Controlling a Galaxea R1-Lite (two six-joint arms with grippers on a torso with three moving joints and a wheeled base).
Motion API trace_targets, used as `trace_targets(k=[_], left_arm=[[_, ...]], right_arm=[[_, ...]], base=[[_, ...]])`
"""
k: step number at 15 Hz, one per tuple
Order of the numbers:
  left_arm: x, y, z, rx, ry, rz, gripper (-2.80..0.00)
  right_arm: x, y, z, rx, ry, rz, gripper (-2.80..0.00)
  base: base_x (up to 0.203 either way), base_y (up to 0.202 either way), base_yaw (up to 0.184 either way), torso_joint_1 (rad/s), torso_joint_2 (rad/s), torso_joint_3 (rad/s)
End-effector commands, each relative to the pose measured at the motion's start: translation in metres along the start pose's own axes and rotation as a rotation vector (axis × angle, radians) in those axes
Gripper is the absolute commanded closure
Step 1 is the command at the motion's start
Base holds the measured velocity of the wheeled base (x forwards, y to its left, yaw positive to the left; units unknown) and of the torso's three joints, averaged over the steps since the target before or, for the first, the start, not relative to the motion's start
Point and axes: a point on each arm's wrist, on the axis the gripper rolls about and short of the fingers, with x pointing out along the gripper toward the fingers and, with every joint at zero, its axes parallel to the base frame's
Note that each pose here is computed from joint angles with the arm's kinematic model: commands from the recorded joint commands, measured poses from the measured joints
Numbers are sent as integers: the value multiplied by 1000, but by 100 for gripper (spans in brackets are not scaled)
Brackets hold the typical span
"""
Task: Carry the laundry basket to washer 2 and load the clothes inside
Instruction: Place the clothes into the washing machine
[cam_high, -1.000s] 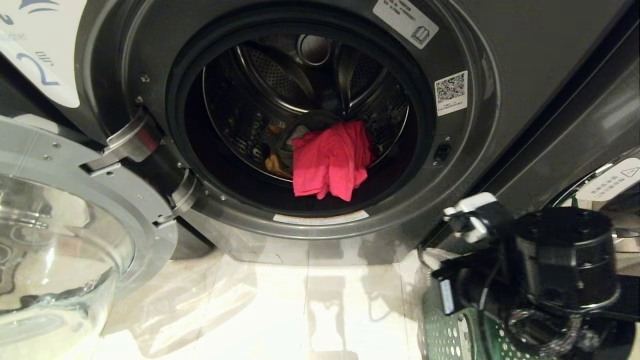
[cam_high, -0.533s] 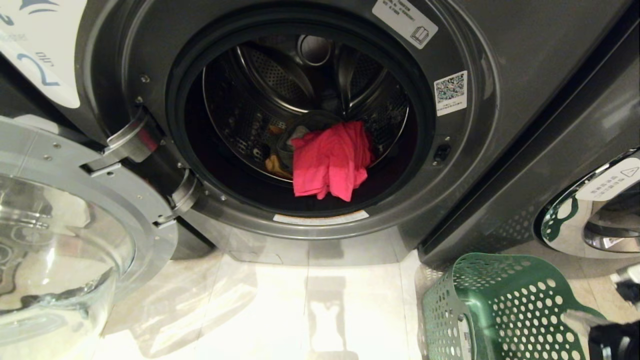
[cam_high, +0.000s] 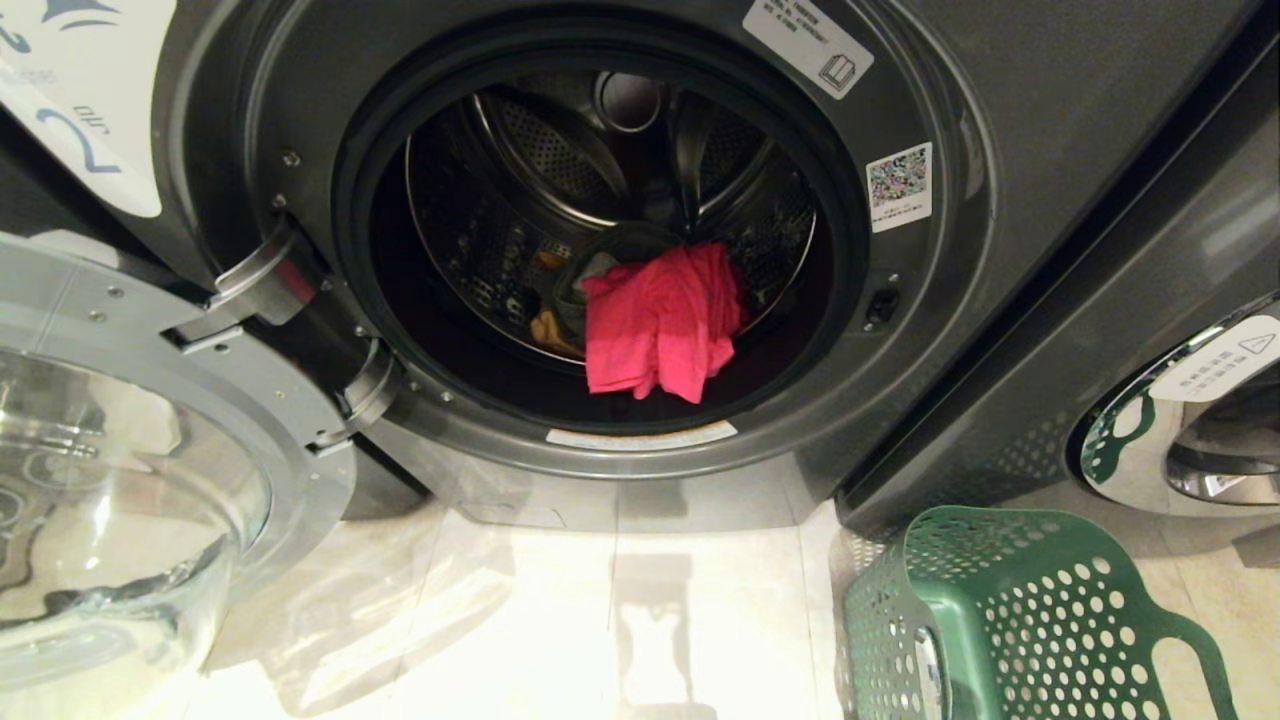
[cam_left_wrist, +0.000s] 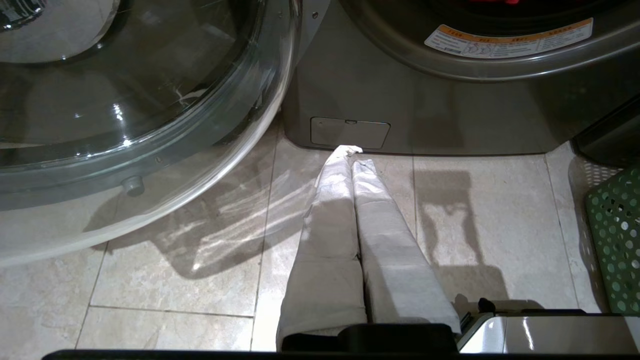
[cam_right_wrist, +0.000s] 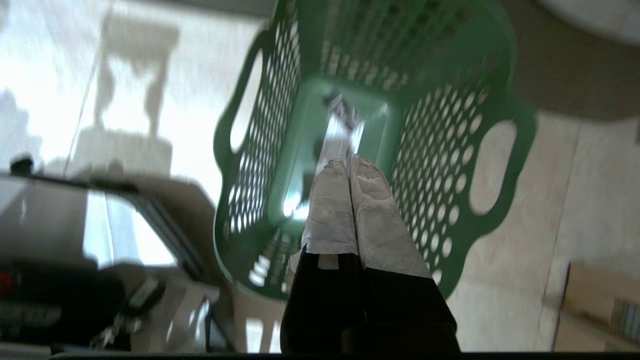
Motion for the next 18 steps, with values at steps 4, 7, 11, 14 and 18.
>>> trace_targets(k=[4,7,11,14,18], left_arm=[[0,0,0,0,-1,-1,0],[0,0,0,0,-2,0,0],[0,0,0,0,-1,1,0],[0,0,0,33,-1,-8,0],[0,0,0,41,0,-13,0]], right_arm=[[-27,4,-17,32,-357,-79,0],[-26,3,-17,86,-348,-98,0],[-26,3,-17,66,-347,-100,0],[-26,3,-18,64,-345,-102,0],[-26,3,-17,64,-346,-103,0]], base=[[0,0,0,0,0,0],[0,0,0,0,0,0],[0,0,0,0,0,0],[0,0,0,0,0,0],[0,0,0,0,0,0]])
